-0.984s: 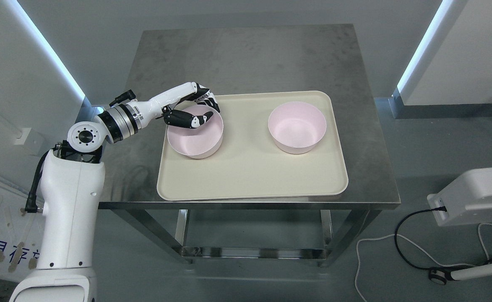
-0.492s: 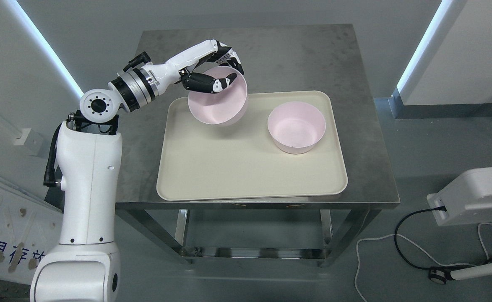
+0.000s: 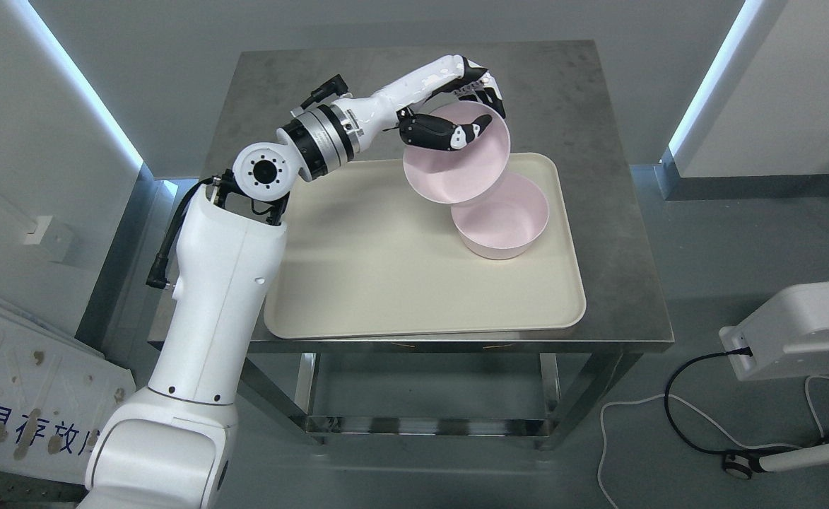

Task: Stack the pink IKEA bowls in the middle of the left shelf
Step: 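Lift the pink bowl and lower it into the other pink bowl, then release the stacked bowl and raise the left hand away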

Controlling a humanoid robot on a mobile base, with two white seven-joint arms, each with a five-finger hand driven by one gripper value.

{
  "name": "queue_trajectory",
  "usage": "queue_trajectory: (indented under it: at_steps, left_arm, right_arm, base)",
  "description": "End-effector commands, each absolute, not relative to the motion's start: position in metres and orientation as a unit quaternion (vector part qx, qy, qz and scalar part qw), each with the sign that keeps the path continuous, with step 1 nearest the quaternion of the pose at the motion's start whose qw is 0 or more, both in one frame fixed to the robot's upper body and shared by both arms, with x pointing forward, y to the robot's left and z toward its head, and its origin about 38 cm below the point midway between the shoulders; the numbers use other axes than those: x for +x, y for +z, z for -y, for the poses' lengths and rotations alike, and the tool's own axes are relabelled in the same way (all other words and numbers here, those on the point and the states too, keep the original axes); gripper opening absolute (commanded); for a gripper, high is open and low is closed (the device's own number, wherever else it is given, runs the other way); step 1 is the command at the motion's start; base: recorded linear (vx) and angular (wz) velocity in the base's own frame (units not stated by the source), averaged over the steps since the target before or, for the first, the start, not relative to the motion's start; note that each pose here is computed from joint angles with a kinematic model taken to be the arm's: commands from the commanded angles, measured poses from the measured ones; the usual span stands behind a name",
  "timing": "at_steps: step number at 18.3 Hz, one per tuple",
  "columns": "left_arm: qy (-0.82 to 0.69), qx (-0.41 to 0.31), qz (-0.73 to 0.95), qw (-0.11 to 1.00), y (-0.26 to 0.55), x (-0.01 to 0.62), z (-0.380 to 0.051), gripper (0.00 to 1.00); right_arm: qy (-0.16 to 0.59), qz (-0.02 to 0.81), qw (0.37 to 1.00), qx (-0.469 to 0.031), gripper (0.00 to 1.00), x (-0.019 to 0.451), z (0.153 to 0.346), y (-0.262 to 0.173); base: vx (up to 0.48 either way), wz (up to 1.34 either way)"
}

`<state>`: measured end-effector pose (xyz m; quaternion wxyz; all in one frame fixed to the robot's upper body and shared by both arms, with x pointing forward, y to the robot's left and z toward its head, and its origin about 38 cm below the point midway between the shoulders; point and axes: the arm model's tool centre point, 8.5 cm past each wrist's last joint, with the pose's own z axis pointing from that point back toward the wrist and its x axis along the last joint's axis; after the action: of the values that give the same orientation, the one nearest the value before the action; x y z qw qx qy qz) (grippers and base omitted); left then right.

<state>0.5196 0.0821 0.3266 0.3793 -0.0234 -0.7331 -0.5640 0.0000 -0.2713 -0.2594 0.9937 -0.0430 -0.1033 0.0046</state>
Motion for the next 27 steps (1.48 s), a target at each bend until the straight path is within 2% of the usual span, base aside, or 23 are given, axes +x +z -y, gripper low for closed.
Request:
queue_trajectory:
  at_steps: [1, 16, 24, 25, 26, 27]
  left_arm:
    - [-0.659, -0.049, 0.657, 0.362, 0.264, 0.501, -0.012, 0.02]
    - [-0.606, -0.002, 0.693, 0.391, 0.301, 0.542, -0.065, 0.03]
    - [-0.624, -0.018, 0.676, 0.391, 0.275, 0.535, -0.064, 0.03]
    - [-0.620, -0.018, 0.679, 0.393, 0.274, 0.535, -0.067, 0.06]
    - [-0.618, -0.017, 0.681, 0.393, 0.276, 0.536, -0.068, 0.21]
    - [-0.608, -0.014, 0.688, 0.395, 0.281, 0.538, -0.072, 0.51]
  right_arm:
    - [0.003, 0.112, 0.992, -0.052, 1.00, 0.006, 0.283, -0.258]
    - [0.003, 0.112, 0.992, -0.052, 1.00, 0.006, 0.283, -0.258]
    - [0.003, 0.112, 0.992, -0.052, 1.00, 0.006, 0.283, -0.258]
    - [0.003, 0.112, 0.992, -0.052, 1.00, 0.006, 0.283, -0.258]
    - [0.003, 0.112, 0.992, -0.052, 1.00, 0.006, 0.283, -0.258]
    - [0.003, 0.112, 0.992, -0.052, 1.00, 0.006, 0.283, -0.258]
  base:
    - [0.000, 0.00]
    - [0.000, 0.00]
    - [0.000, 0.00]
    - [0.000, 0.00]
    - [0.000, 0.00]
    - [0.000, 0.00]
